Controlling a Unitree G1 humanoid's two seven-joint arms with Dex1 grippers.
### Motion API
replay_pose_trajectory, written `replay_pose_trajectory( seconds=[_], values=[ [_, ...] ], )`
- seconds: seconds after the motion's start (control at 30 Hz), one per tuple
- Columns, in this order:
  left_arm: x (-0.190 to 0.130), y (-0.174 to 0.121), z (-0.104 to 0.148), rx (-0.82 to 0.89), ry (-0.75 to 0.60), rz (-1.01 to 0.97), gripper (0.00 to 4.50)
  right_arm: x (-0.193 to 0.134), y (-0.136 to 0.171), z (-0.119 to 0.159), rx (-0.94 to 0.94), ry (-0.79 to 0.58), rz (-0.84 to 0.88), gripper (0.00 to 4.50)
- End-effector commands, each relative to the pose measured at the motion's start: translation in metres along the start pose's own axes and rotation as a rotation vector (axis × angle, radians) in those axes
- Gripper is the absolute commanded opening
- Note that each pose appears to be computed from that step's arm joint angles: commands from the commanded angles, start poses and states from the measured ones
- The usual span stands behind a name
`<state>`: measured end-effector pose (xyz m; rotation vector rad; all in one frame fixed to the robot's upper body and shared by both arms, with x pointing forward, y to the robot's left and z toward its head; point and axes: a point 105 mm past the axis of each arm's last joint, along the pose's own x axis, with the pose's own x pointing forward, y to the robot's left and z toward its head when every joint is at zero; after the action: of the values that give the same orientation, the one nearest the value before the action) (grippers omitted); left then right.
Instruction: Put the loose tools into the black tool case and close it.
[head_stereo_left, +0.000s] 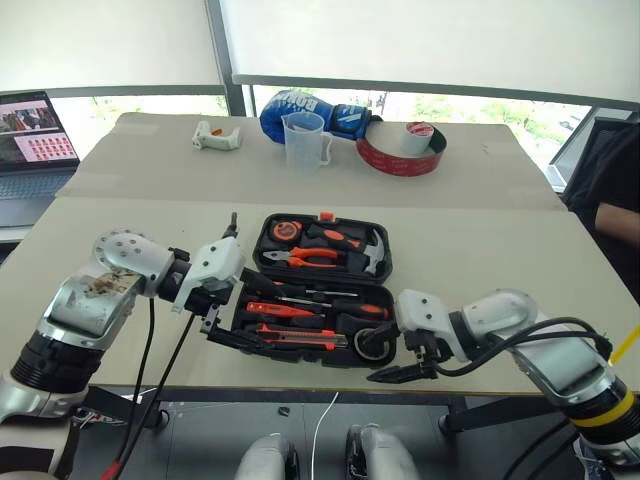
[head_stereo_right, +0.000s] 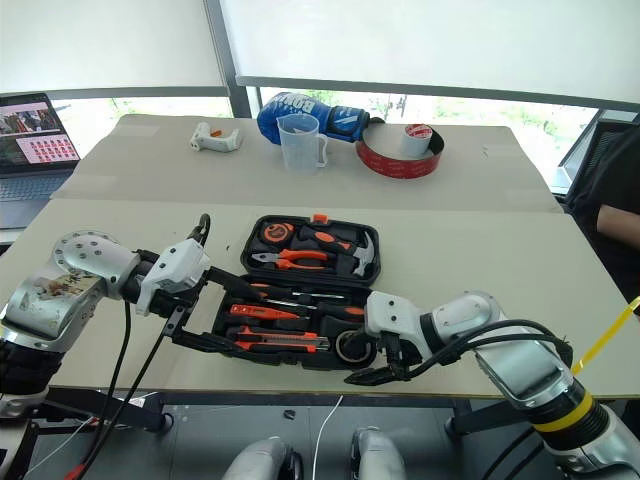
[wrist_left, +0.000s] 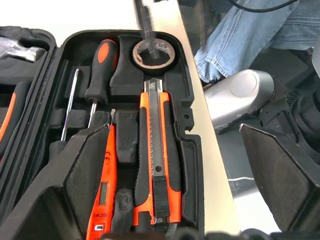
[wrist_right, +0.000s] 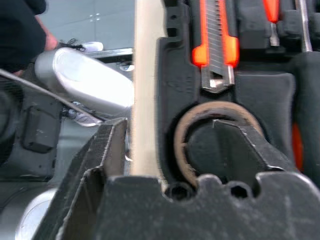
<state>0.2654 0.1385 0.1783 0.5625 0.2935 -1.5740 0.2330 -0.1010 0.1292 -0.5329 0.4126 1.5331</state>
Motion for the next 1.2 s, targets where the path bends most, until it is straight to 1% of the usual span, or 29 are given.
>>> replay_pose_trajectory(
  seconds=[0.03, 0.1, 0.13, 0.2, 0.27, 0.33, 0.37, 0.4, 0.47, 0.5, 0.53, 0.57, 0.67, 0.83, 0.93, 1.03, 1.13, 1.17, 1.2],
  values=[
    [-0.013, 0.009, -0.004, -0.02, 0.002, 0.122, 4.5, -0.024, -0.012, 0.019, -0.011, -0.067, -0.105, 3.04],
    [-0.022, 0.014, -0.013, -0.065, -0.008, 0.208, 4.5, -0.041, -0.025, 0.022, 0.034, -0.115, -0.207, 2.52],
    [-0.027, 0.016, -0.02, -0.099, -0.011, 0.252, 4.23, -0.049, -0.029, 0.021, 0.058, -0.137, -0.248, 2.31],
    [-0.038, 0.02, -0.035, -0.162, -0.002, 0.341, 3.78, -0.064, -0.035, 0.015, 0.084, -0.145, -0.323, 1.62],
    [-0.048, 0.028, -0.055, -0.201, 0.034, 0.444, 2.89, -0.074, -0.043, 0.003, 0.105, -0.121, -0.413, 0.86],
    [-0.058, 0.036, -0.076, -0.189, 0.102, 0.552, 2.26, -0.078, -0.049, -0.008, 0.11, -0.101, -0.469, 0.3],
    [-0.061, 0.039, -0.084, -0.18, 0.133, 0.588, 1.83, -0.079, -0.051, -0.012, 0.101, -0.094, -0.485, 0.04],
    [-0.063, 0.041, -0.089, -0.171, 0.151, 0.607, 1.51, -0.079, -0.052, -0.014, 0.094, -0.089, -0.495, 0.0],
    [-0.063, 0.044, -0.102, -0.164, 0.187, 0.647, 0.78, -0.08, -0.06, -0.018, 0.068, -0.133, -0.542, 0.0],
    [-0.06, 0.045, -0.106, -0.162, 0.187, 0.652, 0.31, -0.08, -0.065, -0.023, 0.071, -0.139, -0.569, 0.0],
    [-0.052, 0.045, -0.106, -0.165, 0.164, 0.638, 0.05, -0.076, -0.067, -0.028, 0.055, -0.128, -0.575, 0.0],
    [-0.04, 0.044, -0.104, -0.16, 0.138, 0.605, 0.05, -0.07, -0.069, -0.032, 0.046, -0.113, -0.568, 0.0],
    [-0.017, 0.041, -0.095, -0.174, 0.061, 0.533, 0.05, -0.056, -0.071, -0.038, 0.008, -0.072, -0.533, 0.0],
    [0.006, 0.025, -0.077, -0.19, -0.008, 0.392, 0.05, -0.039, -0.074, -0.033, -0.009, -0.084, -0.49, 0.0],
    [0.011, 0.014, -0.073, -0.19, -0.006, 0.334, 0.05, -0.031, -0.066, -0.031, -0.018, -0.083, -0.442, 0.0],
    [0.011, 0.007, -0.072, -0.199, -0.003, 0.303, 0.05, -0.029, -0.055, -0.027, -0.012, -0.106, -0.399, 0.0],
    [0.011, 0.001, -0.074, -0.201, 0.017, 0.283, 0.05, -0.028, -0.041, -0.028, -0.009, -0.098, -0.351, 0.0],
    [0.01, -0.001, -0.075, -0.196, 0.029, 0.281, 0.05, -0.029, -0.039, -0.027, -0.02, -0.096, -0.359, 0.0],
    [0.009, -0.001, -0.077, -0.195, 0.038, 0.29, 0.05, -0.033, -0.044, -0.027, -0.013, -0.098, -0.404, 0.0]
  ],
)
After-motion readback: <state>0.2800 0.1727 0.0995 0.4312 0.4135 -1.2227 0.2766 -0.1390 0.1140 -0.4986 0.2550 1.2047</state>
